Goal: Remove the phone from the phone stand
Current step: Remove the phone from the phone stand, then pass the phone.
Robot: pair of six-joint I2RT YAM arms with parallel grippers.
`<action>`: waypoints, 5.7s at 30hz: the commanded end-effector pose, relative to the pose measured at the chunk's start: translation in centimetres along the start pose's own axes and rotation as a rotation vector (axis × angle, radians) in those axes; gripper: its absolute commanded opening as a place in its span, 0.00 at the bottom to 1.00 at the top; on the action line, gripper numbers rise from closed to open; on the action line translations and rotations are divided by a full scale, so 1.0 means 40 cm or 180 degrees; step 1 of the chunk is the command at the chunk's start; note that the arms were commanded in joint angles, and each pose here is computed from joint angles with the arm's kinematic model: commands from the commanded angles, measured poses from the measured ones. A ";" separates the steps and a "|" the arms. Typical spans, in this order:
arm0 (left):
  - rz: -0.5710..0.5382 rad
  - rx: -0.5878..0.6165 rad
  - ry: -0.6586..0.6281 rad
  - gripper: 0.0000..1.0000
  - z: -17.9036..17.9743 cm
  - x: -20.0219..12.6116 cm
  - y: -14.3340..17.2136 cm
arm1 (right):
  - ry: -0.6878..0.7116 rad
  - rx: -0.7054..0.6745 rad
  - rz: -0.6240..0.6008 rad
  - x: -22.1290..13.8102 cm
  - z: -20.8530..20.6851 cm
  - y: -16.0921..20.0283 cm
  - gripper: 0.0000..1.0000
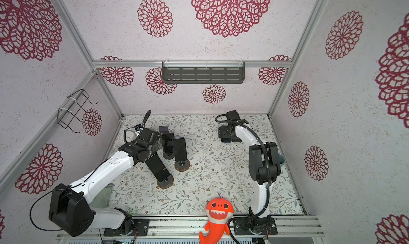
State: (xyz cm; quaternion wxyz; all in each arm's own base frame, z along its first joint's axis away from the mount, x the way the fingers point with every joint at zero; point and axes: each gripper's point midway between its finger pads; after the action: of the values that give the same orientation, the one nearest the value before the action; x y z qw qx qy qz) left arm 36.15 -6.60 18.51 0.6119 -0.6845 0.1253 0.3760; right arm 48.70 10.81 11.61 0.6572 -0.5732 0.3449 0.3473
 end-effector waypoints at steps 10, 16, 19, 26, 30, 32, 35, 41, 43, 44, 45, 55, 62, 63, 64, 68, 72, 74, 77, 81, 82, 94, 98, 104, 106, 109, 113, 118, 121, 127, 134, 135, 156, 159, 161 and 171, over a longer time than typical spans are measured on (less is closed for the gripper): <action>0.0043 -0.0025 -0.0107 0.97 0.013 0.023 0.020 | -0.0055 -0.0010 -0.0107 -0.032 0.007 -0.033 0.99; 0.0086 0.0016 -0.0151 0.95 0.020 0.028 0.033 | -0.0058 -0.0001 -0.0111 -0.033 0.005 -0.032 0.99; 0.0099 0.0023 -0.0168 0.95 0.024 0.029 0.039 | -0.0057 0.0000 -0.0103 -0.034 0.005 -0.030 0.99; 0.0103 0.0009 -0.0161 0.88 0.023 0.036 0.039 | -0.0052 -0.0005 -0.0116 -0.038 0.005 -0.032 0.98; 0.0100 0.0000 -0.0180 0.83 0.027 0.037 0.036 | -0.0055 -0.0010 -0.0120 -0.040 0.006 -0.032 0.98; 0.0100 -0.0004 -0.0179 0.81 0.027 0.037 0.036 | -0.0051 -0.0010 -0.0123 -0.041 0.006 -0.033 0.98; 0.0096 -0.0005 -0.0197 0.80 0.031 0.034 0.034 | -0.0061 -0.0015 -0.0113 -0.039 0.007 -0.031 0.98; 0.0074 0.0005 -0.0194 0.79 0.032 0.021 0.020 | -0.0052 -0.0025 -0.0107 -0.037 0.005 -0.029 0.98; 0.0055 0.0005 -0.0184 0.78 0.032 0.015 0.009 | -0.0047 -0.0022 -0.0112 -0.038 0.004 -0.030 0.98; 0.0036 0.0002 -0.0177 0.78 0.030 0.011 0.001 | -0.0045 -0.0022 -0.0111 -0.037 0.004 -0.030 0.98; 0.0032 0.0007 -0.0169 0.78 0.029 0.008 -0.002 | -0.0050 -0.0024 -0.0114 -0.038 0.005 -0.031 0.98; -0.0090 0.0000 0.0000 0.77 0.015 -0.056 -0.074 | -0.0074 -0.0039 -0.0149 -0.056 0.008 -0.040 0.98; -0.0267 0.0007 0.0128 0.74 0.021 -0.143 -0.163 | -0.0169 -0.0107 -0.0225 -0.092 0.021 -0.058 0.98; -0.0301 -0.0001 0.0169 0.74 0.020 -0.160 -0.180 | -0.0199 -0.0127 -0.0240 -0.100 0.025 -0.062 0.98; -0.0321 0.0001 0.0249 0.73 0.014 -0.179 -0.197 | -0.0245 -0.0149 -0.0259 -0.110 0.032 -0.067 0.98; -0.0395 0.0098 0.0424 0.71 0.003 -0.251 -0.260 | -0.0519 -0.0268 -0.0351 -0.166 0.071 -0.092 0.98; -0.0503 0.0180 0.0661 0.70 -0.013 -0.319 -0.321 | -0.0892 -0.0429 -0.0610 -0.267 0.120 -0.130 0.98; -0.0547 0.0192 0.0821 0.69 -0.030 -0.348 -0.347 | -0.1159 -0.0555 -0.0738 -0.327 0.154 -0.138 0.97; -0.0563 0.0180 0.1212 0.68 -0.084 -0.382 -0.374 | -0.1730 -0.0840 -0.0953 -0.444 0.232 -0.131 0.96; -0.0456 0.0197 0.1759 0.68 -0.178 -0.395 -0.387 | -0.2408 -0.1426 -0.1390 -0.628 0.374 -0.084 0.95; -0.0399 0.0216 0.1882 0.67 -0.203 -0.391 -0.384 | -0.2514 -0.1612 -0.1478 -0.667 0.414 -0.063 0.95; -0.0061 0.0206 0.2373 0.66 -0.327 -0.347 -0.378 | -0.3012 -0.1910 -0.1378 -0.697 0.635 0.035 0.76; -0.0066 0.0144 0.2469 0.66 -0.342 -0.348 -0.383 | -0.3079 -0.1926 -0.1288 -0.665 0.674 0.043 0.75; -0.0053 0.0142 0.2488 0.66 -0.342 -0.347 -0.376 | -0.3141 -0.1902 -0.1308 -0.653 0.693 0.040 0.59; -0.0051 0.0145 0.2488 0.66 -0.343 -0.345 -0.374 | -0.3157 -0.1887 -0.1304 -0.648 0.696 0.040 0.52; -0.0068 0.0143 0.2500 0.66 -0.344 -0.346 -0.376 | -0.3196 -0.1866 -0.1280 -0.645 0.701 0.043 0.37; -0.0097 0.0133 0.2525 0.67 -0.346 -0.344 -0.376 | -0.3266 -0.1821 -0.1280 -0.650 0.703 0.044 0.14; -0.0201 0.0049 0.2591 0.73 -0.339 -0.344 -0.385 | -0.3224 -0.1718 -0.1309 -0.640 0.699 0.038 0.04; -0.0295 -0.0065 0.2741 0.86 -0.336 -0.349 -0.399 | -0.3260 -0.1678 -0.1314 -0.649 0.702 0.031 0.00; -0.0628 -0.0265 0.3216 0.98 -0.311 -0.362 -0.421 | -0.3433 -0.1612 -0.1238 -0.682 0.673 0.015 0.00; -0.0745 -0.0352 0.3999 0.93 -0.330 -0.364 -0.415 | -0.3979 -0.1452 -0.0820 -0.739 0.613 -0.001 0.00; -0.0752 -0.0325 0.4066 0.92 -0.338 -0.366 -0.413 | -0.4013 -0.1396 -0.0794 -0.741 0.602 -0.009 0.00; -0.0946 -0.0193 0.4821 0.61 -0.445 -0.416 -0.413 | -0.4501 -0.1367 -0.0676 -0.787 0.599 -0.017 0.00; -0.0921 -0.0216 0.4996 0.58 -0.456 -0.429 -0.410 | -0.4727 -0.1337 -0.0550 -0.798 0.608 -0.008 0.00; -0.0916 -0.0254 0.5086 0.52 -0.459 -0.433 -0.410 | -0.4746 -0.1332 -0.0515 -0.795 0.610 -0.005 0.00; -0.0981 -0.0350 0.5135 0.09 -0.459 -0.428 -0.415 | -0.4559 -0.1107 -0.0299 -0.706 0.601 -0.020 0.01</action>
State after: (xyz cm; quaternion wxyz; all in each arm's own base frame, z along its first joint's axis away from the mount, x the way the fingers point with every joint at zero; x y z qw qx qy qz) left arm 41.43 -24.85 41.28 0.3445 -0.7824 0.4210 -0.3033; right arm 35.10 33.22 37.48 0.6298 -0.3031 -0.2377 0.6746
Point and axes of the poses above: each gripper's point midway between its finger pads, its own x axis out along the fingers, its own z axis along the line the jaws close on, y = z × x, and after that the axes turned 6 degrees about x, right-handed
